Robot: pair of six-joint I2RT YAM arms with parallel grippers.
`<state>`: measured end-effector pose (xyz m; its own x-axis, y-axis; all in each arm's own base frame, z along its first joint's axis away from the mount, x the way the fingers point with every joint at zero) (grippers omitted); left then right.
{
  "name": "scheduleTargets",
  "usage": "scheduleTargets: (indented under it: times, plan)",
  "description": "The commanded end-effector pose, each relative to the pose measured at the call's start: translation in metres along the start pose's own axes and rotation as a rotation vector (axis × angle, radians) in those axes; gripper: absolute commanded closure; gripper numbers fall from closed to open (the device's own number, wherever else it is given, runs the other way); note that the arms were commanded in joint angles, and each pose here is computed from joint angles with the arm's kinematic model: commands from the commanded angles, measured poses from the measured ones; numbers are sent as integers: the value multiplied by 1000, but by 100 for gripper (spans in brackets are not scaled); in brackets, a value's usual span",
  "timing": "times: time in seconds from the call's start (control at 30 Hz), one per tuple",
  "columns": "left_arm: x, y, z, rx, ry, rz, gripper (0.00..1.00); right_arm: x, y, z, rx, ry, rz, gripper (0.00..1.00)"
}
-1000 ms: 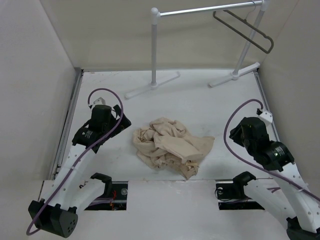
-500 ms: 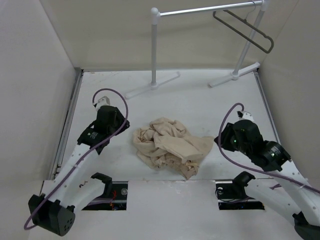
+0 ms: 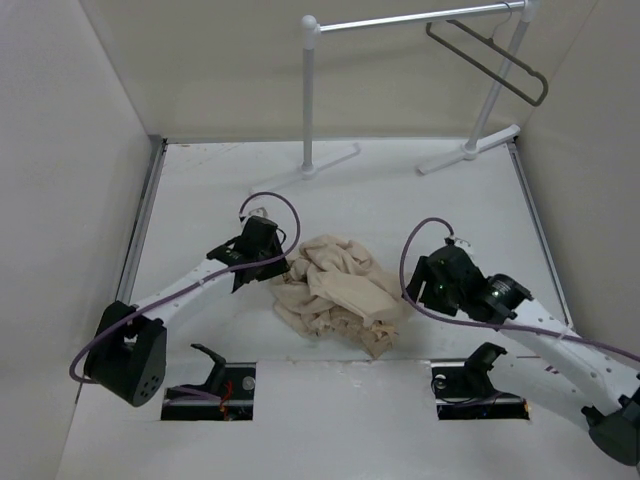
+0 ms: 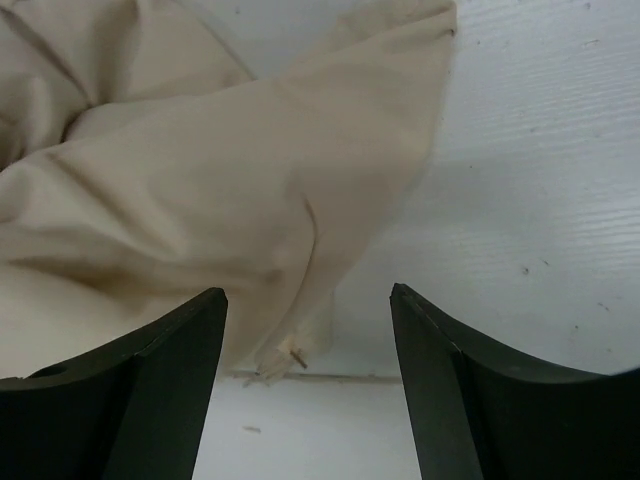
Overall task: Place the trousers on the hanger
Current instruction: Flatten out the trousers at the center of the board.
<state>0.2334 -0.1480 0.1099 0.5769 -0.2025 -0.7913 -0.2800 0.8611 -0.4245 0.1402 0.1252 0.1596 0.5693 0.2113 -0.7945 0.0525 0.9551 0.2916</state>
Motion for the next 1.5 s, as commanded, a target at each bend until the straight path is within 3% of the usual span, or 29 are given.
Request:
scheduleTargets:
  times: [0.0,0.07,0.13,0.23,0.27,0.4,0.47,0.53,0.57,0.67,0.8,0.87,0.9,0.93,1.03,1.13,1.23,1.3,1.4,1.47]
  plan:
    - [-15,-27,16,4,-71,-121,79,30,19,22,120,-68,86,27]
    - [-30,-21,24,-32,-105,-132,89,48,25,27,145,-46,118,31]
    - [-47,-13,36,-72,-152,-137,92,60,32,32,153,-31,144,46]
    - [-89,-2,67,-147,-294,-146,93,63,43,58,148,-89,168,85]
    - [-104,3,77,-169,-341,-142,93,60,49,71,140,-123,171,91]
    - [-150,14,110,-229,-467,-116,93,40,71,124,73,-250,157,98]
    - [-168,17,122,-249,-508,-101,93,37,70,132,42,-268,115,92]
    - [-172,23,126,-260,-530,-72,92,46,60,117,27,-253,46,66]
    - [-170,25,125,-263,-529,-59,92,51,49,104,25,-245,-1,48]
    - [-154,33,114,-267,-489,-31,92,72,29,67,64,-160,-45,28]
    - [-139,35,112,-266,-471,-4,92,96,61,84,52,-148,108,18]
    - [-134,36,115,-267,-476,11,92,112,83,99,41,-149,161,19]
    - [-134,38,119,-273,-489,22,92,125,97,103,37,-124,196,27]
    - [-134,39,121,-277,-499,29,92,137,110,106,33,-104,222,51]
    - [-141,40,131,-291,-543,43,92,138,125,120,28,-181,216,96]
    - [-160,36,146,-312,-609,34,93,91,139,142,-19,-334,254,100]
    - [-182,30,161,-331,-676,16,93,10,147,170,-69,-511,288,100]
    - [-214,24,173,-355,-754,-14,93,-83,146,188,-90,-645,329,100]
    - [-261,16,187,-382,-865,-66,93,-182,142,202,-96,-781,411,100]
    - [-285,15,193,-395,-922,-81,93,-217,139,210,-89,-836,430,100]
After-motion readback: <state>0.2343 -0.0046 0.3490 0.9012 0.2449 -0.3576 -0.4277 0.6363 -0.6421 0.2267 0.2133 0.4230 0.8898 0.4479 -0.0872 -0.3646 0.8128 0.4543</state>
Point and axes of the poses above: each gripper's point midway between its finger pads, its own x axis out along the fingers, its own y axis along the line the jaws close on, z = x × y, the point moved 5 cm from there along -x, back along the fingers, and after that the axes turned 9 degrees about -x, right-handed, at the moved point
